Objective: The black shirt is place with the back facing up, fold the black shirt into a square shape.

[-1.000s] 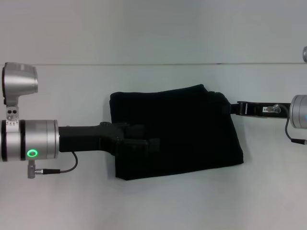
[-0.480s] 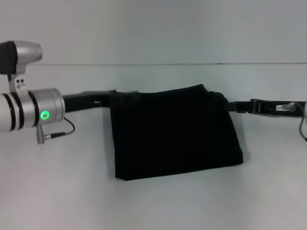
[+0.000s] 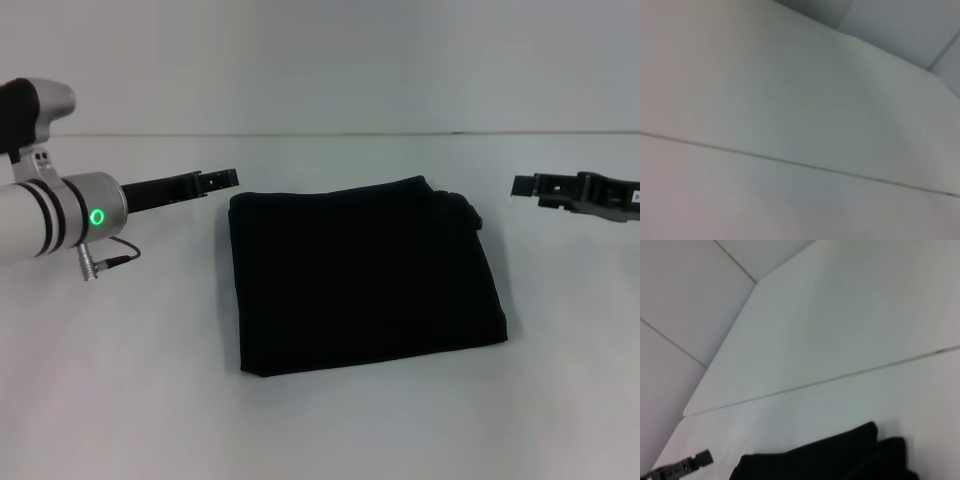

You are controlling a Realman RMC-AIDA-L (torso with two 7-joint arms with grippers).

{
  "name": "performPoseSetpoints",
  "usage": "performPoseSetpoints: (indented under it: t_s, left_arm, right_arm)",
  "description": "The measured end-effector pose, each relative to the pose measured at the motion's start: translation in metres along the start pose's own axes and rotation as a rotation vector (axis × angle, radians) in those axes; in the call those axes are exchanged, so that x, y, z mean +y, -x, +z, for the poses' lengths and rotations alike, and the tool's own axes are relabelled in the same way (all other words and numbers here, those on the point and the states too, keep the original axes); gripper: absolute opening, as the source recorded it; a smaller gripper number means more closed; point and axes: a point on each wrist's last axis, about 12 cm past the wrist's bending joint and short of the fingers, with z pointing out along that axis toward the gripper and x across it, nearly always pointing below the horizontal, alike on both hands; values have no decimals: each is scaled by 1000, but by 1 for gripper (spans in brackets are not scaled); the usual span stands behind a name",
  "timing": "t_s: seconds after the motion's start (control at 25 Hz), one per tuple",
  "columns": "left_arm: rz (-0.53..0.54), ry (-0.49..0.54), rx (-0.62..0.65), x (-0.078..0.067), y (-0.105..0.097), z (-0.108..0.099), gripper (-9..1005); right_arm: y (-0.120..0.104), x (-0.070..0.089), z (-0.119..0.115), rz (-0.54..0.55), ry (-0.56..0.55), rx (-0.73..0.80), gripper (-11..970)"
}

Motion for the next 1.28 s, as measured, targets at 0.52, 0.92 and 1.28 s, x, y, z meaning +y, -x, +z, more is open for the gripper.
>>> performPoseSetpoints:
  t_s: [0.52,0.92,1.28]
  left_arm:
    - [22,21,62,-22,-13,23,894]
    - [79,-14,105,-38,-18,30,893]
    - [175,-18,83,-44,-21,31,737]
  right_arm:
    - [7,6,12,-37,-24,-14,675]
    - [-1,9,22,-43,-34,32,673]
    - [-11,11,34,2,-33,63,672]
